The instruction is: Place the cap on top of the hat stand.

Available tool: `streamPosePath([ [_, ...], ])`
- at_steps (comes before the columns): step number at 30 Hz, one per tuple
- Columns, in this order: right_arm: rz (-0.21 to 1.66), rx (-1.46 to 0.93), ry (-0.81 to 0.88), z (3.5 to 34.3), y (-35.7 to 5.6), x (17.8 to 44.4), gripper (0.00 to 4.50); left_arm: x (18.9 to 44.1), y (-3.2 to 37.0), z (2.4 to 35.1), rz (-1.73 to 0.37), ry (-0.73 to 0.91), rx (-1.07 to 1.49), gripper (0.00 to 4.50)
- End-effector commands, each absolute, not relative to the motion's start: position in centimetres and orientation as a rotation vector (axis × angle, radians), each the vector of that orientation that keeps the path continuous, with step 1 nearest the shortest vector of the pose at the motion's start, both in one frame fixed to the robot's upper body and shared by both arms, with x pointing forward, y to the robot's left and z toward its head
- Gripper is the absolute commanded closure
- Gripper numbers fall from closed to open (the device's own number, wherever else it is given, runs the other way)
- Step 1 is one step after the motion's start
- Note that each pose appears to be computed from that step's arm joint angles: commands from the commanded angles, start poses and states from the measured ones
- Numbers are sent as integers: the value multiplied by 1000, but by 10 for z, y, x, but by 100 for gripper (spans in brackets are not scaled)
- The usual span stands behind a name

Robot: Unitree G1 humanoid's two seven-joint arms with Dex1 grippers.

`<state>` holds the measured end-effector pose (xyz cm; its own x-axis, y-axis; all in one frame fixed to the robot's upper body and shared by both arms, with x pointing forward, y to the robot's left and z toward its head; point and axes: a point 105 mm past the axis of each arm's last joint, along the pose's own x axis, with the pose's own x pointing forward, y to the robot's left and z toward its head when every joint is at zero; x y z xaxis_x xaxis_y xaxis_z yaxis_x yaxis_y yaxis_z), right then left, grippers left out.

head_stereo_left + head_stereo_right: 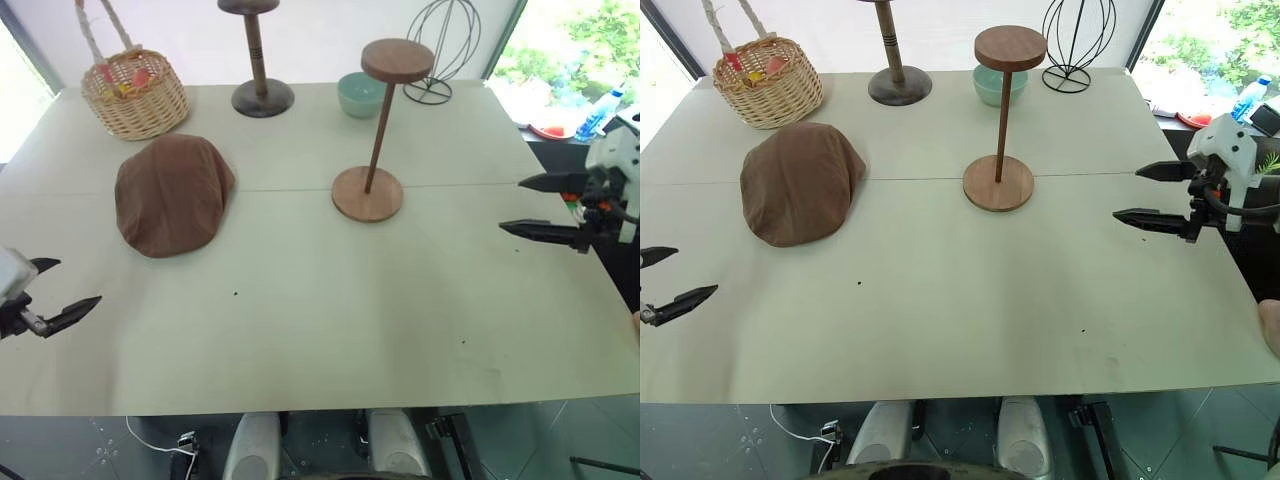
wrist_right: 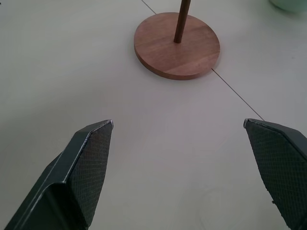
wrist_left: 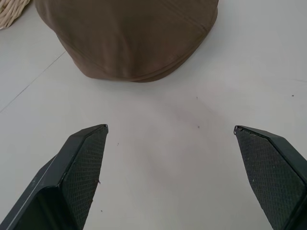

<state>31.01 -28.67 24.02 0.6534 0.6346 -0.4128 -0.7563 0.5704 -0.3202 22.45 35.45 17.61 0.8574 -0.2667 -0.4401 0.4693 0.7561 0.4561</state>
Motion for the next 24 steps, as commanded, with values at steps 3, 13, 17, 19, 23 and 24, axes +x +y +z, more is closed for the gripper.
streamPosePath([
  [3,824,-530,201,254,-287,311,0,225,351,186,-409,327,620,8],
  [13,852,-498,180,261,-283,308,0,236,335,193,-448,269,633,8],
  [17,918,-455,140,278,-264,303,0,247,322,197,-473,226,715,8],
  [19,957,-444,116,286,-249,297,0,253,316,196,-476,199,795,8],
  [23,1102,-351,115,299,-211,274,0,268,308,188,-469,155,944,8],
  [24,1153,-314,117,302,-199,265,0,272,305,184,-479,150,984,8],
])
